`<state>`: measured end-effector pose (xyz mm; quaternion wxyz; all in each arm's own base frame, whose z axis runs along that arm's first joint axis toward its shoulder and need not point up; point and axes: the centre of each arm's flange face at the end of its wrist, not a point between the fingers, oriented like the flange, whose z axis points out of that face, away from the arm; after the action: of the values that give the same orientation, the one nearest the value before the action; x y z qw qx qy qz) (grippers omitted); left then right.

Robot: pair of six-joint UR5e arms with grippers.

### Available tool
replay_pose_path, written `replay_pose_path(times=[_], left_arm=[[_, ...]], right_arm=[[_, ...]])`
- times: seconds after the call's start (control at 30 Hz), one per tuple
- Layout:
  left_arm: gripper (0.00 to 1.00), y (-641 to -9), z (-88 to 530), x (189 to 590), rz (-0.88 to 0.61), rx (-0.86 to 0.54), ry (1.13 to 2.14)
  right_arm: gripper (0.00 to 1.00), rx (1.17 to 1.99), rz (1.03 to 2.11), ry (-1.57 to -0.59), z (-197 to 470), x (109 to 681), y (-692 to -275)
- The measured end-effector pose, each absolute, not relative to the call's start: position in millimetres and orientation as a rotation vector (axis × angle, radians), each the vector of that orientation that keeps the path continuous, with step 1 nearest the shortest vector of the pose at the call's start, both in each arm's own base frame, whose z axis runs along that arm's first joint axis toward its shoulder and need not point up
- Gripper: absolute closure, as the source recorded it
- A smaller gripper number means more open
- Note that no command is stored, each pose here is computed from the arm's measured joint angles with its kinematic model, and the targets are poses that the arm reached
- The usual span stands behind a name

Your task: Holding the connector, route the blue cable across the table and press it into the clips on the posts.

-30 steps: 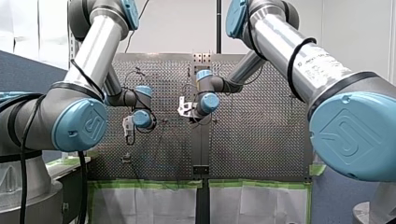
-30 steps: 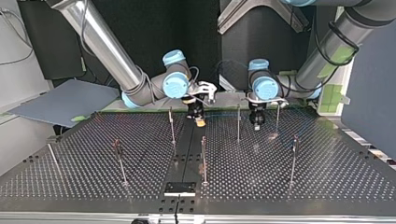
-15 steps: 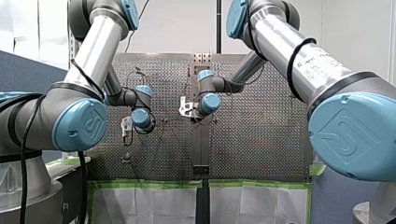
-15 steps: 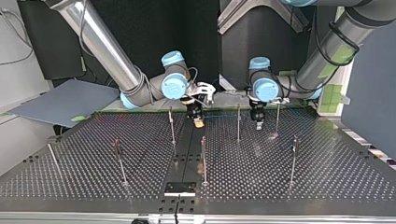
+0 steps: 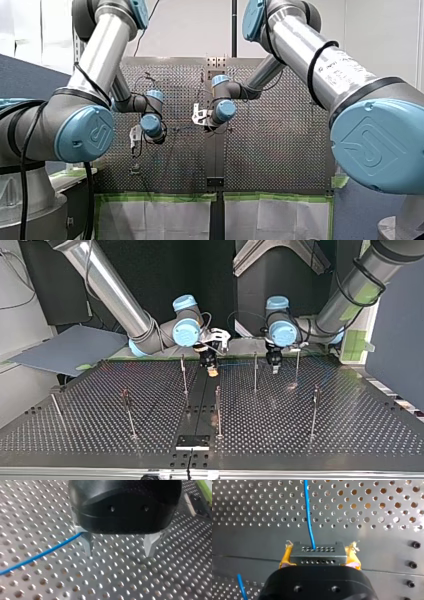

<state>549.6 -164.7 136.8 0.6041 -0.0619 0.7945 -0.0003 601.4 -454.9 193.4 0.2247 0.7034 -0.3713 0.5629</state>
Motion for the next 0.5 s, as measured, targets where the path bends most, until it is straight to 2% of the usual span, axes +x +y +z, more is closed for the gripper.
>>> replay_pose_path(times=[0.23, 0.5], left_arm=[[0.00, -168.4, 149.1, 530.4, -0.023, -0.153, 1.816], [0.00, -174.8, 159.5, 495.9, 0.005, -0.124, 1.847]], right_arm=[[1.00, 1.943, 1.552, -1.025, 193.4, 601.1, -454.9], [1.00, 1.946, 1.552, -1.025, 193.3, 601.1, -454.6]])
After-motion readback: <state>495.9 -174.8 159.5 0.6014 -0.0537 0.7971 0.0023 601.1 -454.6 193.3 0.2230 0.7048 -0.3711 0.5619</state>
